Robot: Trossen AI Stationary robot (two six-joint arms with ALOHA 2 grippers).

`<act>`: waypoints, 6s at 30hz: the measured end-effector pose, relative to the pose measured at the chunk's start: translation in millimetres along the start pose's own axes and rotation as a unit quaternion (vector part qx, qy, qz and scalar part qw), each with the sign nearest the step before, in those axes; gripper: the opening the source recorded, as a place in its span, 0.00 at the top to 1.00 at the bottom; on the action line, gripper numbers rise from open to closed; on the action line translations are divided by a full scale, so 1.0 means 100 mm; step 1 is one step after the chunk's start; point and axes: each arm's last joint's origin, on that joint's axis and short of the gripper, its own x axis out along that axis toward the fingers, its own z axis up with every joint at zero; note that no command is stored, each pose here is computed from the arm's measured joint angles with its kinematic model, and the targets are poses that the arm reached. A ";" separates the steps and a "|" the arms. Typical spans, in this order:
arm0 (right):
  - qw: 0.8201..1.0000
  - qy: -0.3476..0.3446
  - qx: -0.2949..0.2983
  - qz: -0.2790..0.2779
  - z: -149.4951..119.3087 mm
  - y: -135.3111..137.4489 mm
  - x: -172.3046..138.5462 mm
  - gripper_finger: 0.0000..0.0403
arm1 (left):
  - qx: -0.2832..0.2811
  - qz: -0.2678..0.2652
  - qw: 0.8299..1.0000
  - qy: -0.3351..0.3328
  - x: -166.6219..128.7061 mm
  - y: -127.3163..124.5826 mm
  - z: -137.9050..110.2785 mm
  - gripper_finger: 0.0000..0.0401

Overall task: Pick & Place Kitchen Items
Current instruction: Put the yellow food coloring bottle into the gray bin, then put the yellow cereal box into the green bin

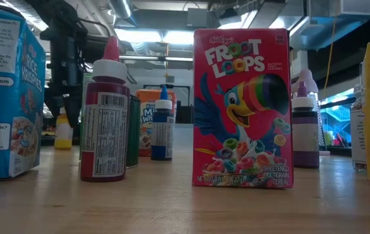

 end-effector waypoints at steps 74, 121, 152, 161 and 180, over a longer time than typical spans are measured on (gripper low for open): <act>1.000 0.024 -0.014 -0.006 -0.06 -0.05 0.08 0.60 | 0.057 0.022 0.994 -0.091 -0.18 -0.10 1.37 0.64; 0.999 0.036 -0.013 -0.012 -0.09 -0.08 0.15 0.60 | 0.098 0.024 0.992 -0.078 0.12 -0.03 1.55 0.65; 0.999 0.036 -0.010 -0.011 -0.09 -0.08 0.15 0.60 | 0.100 0.012 0.992 -0.071 0.12 -0.03 1.54 0.52; 0.999 0.037 -0.009 -0.010 -0.09 -0.08 0.15 0.60 | 0.100 0.014 0.993 -0.059 0.10 -0.03 1.54 0.45; 0.999 0.027 0.031 -0.013 -0.06 -0.06 0.11 0.44 | 0.103 0.030 0.994 -0.014 -0.39 -0.05 1.61 0.42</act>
